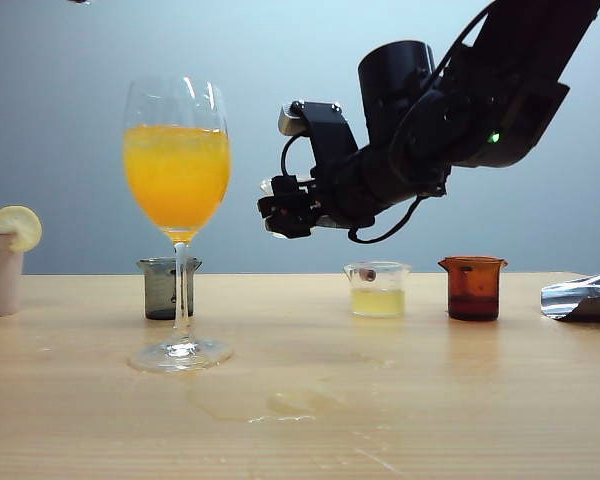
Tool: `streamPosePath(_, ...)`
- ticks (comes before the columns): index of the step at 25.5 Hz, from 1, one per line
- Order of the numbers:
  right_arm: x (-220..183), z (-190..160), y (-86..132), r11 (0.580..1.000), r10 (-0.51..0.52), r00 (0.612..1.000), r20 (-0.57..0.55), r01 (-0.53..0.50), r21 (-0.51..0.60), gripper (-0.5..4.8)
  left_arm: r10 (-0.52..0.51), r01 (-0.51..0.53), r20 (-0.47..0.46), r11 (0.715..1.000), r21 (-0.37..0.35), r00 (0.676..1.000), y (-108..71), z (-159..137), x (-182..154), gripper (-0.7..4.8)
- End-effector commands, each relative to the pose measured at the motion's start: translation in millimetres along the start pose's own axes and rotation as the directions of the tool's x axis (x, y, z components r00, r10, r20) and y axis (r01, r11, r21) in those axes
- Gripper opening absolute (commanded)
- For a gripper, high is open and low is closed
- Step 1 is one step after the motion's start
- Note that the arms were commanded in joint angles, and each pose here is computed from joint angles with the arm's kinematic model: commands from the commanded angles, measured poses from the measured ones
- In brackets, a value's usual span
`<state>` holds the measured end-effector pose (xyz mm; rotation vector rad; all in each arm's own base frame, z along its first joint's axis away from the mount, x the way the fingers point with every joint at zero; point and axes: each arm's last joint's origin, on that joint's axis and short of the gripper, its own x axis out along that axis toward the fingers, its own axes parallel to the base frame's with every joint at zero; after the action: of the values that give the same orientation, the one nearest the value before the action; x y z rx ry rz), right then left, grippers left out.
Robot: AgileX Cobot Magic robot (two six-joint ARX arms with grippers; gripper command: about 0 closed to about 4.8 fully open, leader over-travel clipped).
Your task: Pick up the second measuring cup from the left, pour the orange juice inside into the goblet, and finally put the measuring cup back in its original place.
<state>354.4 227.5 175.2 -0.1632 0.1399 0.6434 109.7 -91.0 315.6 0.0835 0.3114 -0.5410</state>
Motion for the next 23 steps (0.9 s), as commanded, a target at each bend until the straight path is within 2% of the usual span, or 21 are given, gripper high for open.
streamPosePath(1,2,4,-4,1.0,-0.013,0.997,0.077,0.011,0.022,1.11,0.0,0.0,0.001,1.0,0.001,1.0,0.1,1,-1,-0.05)
streamPosePath(5,5,-6,-12,0.995,-0.024,0.998,0.054,0.019,0.102,1.11,0.008,-0.008,0.002,1.0,0.001,1.0,0.3,1,-1,-0.05)
streamPosePath(9,6,-11,-12,0.993,0.011,0.999,0.051,-0.017,0.119,1.11,0.008,-0.008,0.002,1.0,0.001,1.0,0.3,1,-1,-0.05)
streamPosePath(15,8,-12,7,0.989,0.039,0.999,0.019,-0.042,0.143,1.11,0.009,-0.009,0.002,1.0,0.001,1.0,0.3,1,-1,-0.05)
streamPosePath(20,9,-14,31,0.991,-0.002,1.0,-0.023,0.005,0.135,1.11,0.011,-0.011,0.002,1.0,0.001,1.0,0.4,1,-1,-0.05)
streamPosePath(23,12,-21,32,0.991,0.0,0.999,-0.035,0.005,0.137,1.11,0.011,-0.011,0.001,1.0,0.002,1.0,0.4,1,-1,-0.05)
